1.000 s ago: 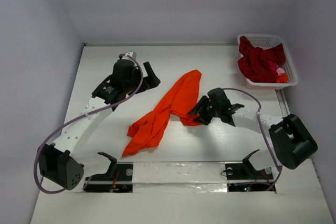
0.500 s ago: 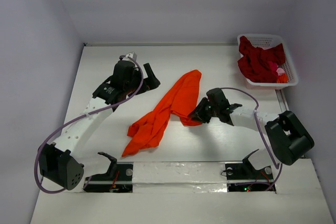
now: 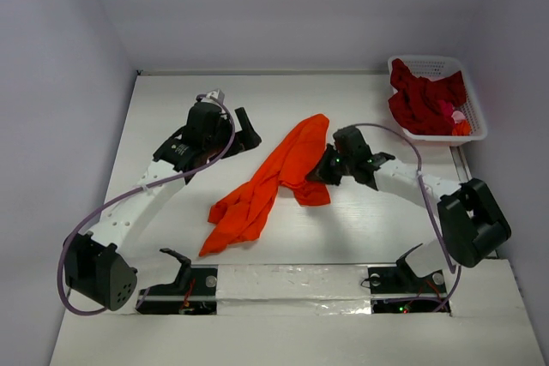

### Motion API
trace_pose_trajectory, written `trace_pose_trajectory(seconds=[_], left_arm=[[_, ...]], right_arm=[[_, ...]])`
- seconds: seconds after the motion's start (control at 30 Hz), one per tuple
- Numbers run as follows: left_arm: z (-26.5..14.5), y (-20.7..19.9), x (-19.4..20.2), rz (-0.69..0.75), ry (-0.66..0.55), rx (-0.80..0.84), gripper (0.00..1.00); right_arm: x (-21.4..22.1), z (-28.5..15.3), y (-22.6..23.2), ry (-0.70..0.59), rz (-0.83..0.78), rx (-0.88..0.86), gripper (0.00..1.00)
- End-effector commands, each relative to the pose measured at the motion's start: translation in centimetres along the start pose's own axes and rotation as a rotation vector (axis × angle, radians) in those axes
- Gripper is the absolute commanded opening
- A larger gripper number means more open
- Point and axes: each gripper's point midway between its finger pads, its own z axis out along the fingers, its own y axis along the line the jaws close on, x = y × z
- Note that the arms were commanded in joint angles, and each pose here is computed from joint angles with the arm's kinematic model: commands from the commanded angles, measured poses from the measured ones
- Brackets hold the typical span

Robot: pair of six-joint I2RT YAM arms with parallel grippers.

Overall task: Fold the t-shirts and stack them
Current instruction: Flatten out the tshirt

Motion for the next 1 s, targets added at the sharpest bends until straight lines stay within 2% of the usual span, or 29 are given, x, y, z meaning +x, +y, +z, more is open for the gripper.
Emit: trace_pose_trajectory(seconds=[0.0,0.03,0.1,0.13,0.23,0.37,0.53,0.67,0.83,0.97], left_arm=[[-0.5,-0.2,-0.2,0.008,-0.024,0.013,0.99],[-0.4,0.1,0.1,0.011,-0.016,0.007,0.99],[-0.4,0.3,0.5,0.011,-0.008,0.002,0.99],[-0.4,0.6,0.9,0.011,0.001,0.001,0.99],[-0.9,0.7,1.3,0.005,-0.007,0.015,0.99],[-1.5,-0.4,1.4,-0.008,-0.025,0.091,0.99],[-1.1,-1.6,2.7,-0.046,0.031,0.176,0.99],[-0.7,-1.5,4.1,-0.048,0.075,0.18,0.99],[-1.9,-1.9,5.5,-0.027,0.084,0.272,0.99],[-2.4,-0.3,6.5,-0.034,0.084,0.218,0.99]], right_arm=[[-3.0,-2.2,4.5,-0.043,-0.227,-0.035,0.0],[-5.2,-3.7,7.7,-0.106,-0.283,-0.065,0.0],[-6.4,-5.6,8.9,-0.127,-0.374,-0.025,0.0],[-8.4,-7.6,12.0,-0.202,-0.41,-0.057,0.0],[-10.1,-10.4,14.2,-0.244,-0.462,-0.048,0.0],[-11.2,-13.7,18.5,-0.291,-0.493,-0.128,0.0],[-12.0,-14.3,19.3,-0.302,-0.511,-0.133,0.0],[-12.5,-14.7,19.8,-0.307,-0.516,-0.139,0.0],[-13.1,-14.5,20.1,-0.304,-0.519,-0.14,0.0],[-14.5,-14.2,19.5,-0.311,-0.495,-0.128,0.0]])
